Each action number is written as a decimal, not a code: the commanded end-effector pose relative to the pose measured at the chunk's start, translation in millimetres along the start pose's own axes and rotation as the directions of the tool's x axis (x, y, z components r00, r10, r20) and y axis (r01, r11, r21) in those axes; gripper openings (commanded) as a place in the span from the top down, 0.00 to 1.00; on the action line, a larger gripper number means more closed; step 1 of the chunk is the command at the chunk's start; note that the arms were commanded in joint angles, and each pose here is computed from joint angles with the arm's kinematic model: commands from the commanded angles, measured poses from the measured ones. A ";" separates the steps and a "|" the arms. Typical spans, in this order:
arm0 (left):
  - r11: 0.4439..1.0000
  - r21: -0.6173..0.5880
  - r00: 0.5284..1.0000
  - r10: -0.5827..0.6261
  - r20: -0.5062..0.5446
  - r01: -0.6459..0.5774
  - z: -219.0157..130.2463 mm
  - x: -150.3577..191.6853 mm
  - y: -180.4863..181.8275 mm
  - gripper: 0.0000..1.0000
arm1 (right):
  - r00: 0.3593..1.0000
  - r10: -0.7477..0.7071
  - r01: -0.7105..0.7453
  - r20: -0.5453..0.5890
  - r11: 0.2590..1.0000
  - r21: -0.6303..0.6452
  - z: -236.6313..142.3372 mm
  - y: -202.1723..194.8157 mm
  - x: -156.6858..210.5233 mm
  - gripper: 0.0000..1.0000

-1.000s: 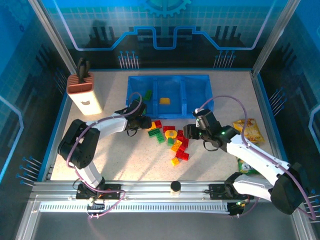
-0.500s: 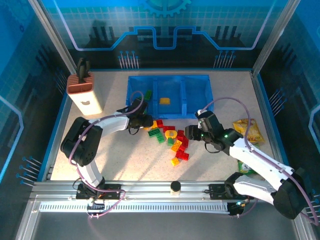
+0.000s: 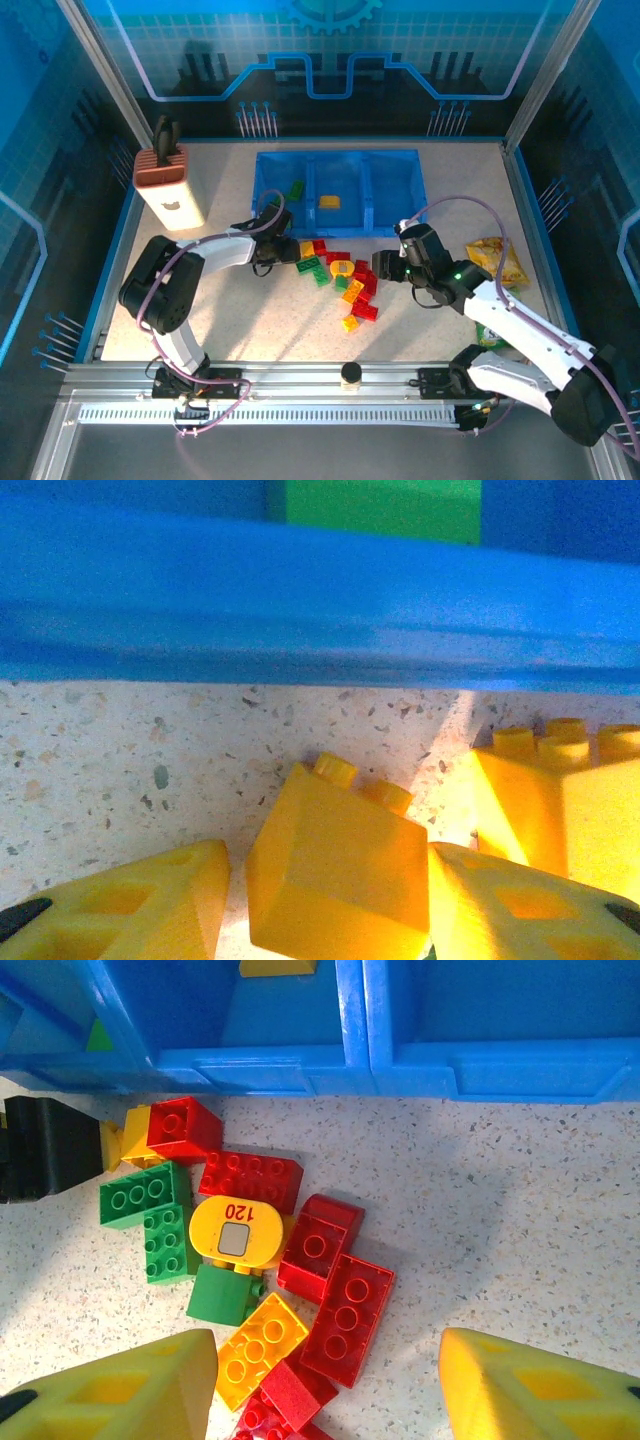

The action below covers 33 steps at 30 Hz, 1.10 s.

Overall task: Sort the legos into containers by color
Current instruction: Pick up the lego from the center of the table, then place the lego in the container.

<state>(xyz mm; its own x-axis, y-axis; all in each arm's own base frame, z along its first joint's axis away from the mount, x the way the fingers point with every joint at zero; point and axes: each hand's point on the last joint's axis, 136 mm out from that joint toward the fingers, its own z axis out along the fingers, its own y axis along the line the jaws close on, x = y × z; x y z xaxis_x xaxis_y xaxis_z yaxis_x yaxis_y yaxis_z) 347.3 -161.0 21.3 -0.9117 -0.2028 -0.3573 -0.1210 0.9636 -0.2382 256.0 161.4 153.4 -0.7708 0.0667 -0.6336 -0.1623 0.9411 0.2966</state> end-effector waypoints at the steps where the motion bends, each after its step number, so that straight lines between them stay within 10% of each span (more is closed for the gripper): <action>1: 1.000 -0.006 1.000 0.015 0.006 -0.015 -6.2 -2.6 2.2 0.46 | 1.000 0.010 -0.010 -0.001 1.000 0.017 -2.5 -4.5 5.6 0.39; 23: 0.997 0.002 0.995 0.071 0.075 -0.071 -52.8 -3.1 -12.6 0.63 | 1.000 0.012 -0.013 0.009 0.999 0.029 -8.1 -12.3 12.4 0.40; 33: 0.974 0.156 0.962 0.124 0.245 -0.165 -116.1 -85.5 -91.7 0.63 | 1.000 0.029 -0.029 -0.011 1.000 0.012 -5.0 -10.9 17.6 0.40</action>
<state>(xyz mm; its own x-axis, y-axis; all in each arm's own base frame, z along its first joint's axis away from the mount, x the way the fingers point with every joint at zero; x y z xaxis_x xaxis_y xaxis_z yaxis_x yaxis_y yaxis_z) 374.2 -196.6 163.1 -0.7988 -0.1617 -0.5794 0.0372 0.9481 -0.3158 245.4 150.0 146.1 -0.7705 0.0823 -0.6321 -0.1383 0.9465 0.2917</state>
